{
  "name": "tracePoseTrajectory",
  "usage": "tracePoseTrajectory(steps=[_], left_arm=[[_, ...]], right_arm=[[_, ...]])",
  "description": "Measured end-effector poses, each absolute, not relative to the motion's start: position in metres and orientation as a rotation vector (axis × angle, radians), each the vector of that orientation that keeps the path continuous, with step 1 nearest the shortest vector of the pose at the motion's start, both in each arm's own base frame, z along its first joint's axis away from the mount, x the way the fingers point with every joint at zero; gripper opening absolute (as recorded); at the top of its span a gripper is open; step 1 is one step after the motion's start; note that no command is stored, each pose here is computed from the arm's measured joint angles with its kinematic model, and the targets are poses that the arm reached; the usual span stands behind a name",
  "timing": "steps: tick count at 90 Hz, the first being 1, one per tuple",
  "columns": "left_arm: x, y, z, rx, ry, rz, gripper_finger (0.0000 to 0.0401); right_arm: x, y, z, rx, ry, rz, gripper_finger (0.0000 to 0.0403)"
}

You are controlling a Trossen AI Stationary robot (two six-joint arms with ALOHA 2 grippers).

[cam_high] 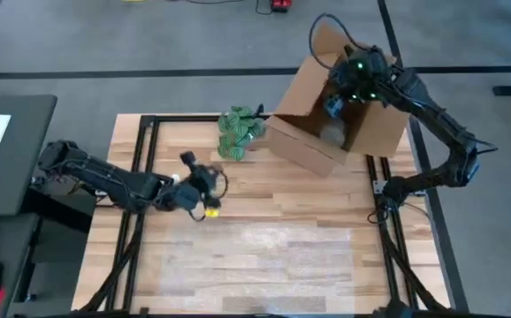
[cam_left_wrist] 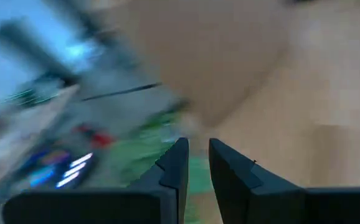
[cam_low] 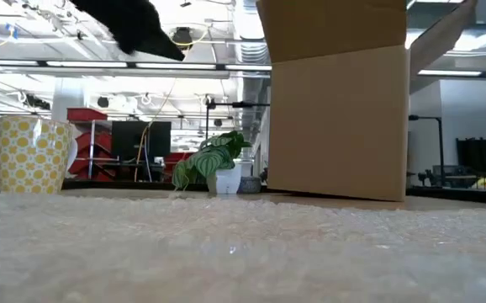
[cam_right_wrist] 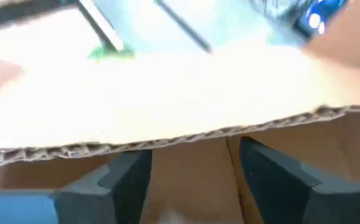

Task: Wrap mug
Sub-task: Put the blue wrapped mug into the box

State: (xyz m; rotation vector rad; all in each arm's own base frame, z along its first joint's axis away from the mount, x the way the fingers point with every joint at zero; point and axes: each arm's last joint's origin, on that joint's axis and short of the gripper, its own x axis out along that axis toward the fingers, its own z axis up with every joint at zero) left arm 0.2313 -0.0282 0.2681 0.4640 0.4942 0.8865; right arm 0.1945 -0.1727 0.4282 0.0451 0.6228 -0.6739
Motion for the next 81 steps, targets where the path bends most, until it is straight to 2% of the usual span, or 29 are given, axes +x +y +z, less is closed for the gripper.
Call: tracePoseTrajectory(steps=[13,31,50,63,81], left_arm=[[0.236,-0.004,0.272,0.464,0.507,0.971,0.0046],[0.25,0.012,0.288,0.542,0.421,0.752,0.0046],[0.254,0.02,0.312,0.682,0.243,0.716,0.0046],[0.256,0.029,0.323,0.69,0.078,0.597,0.0046],[0.253,0.049,0.332,0.603,-0.074,0.526,0.0044]], right_arm=[[0.209,-0.174,0.434,0.021,0.513,-0.666,0.0205],[0.238,-0.18,0.425,-0.01,0.484,-0.623,0.0194],[0.266,-0.185,0.414,-0.067,0.463,-0.579,0.0182],[0.28,-0.193,0.408,-0.089,0.43,-0.575,0.0176],[0.299,-0.206,0.38,-0.057,0.515,-0.565,0.0169]])
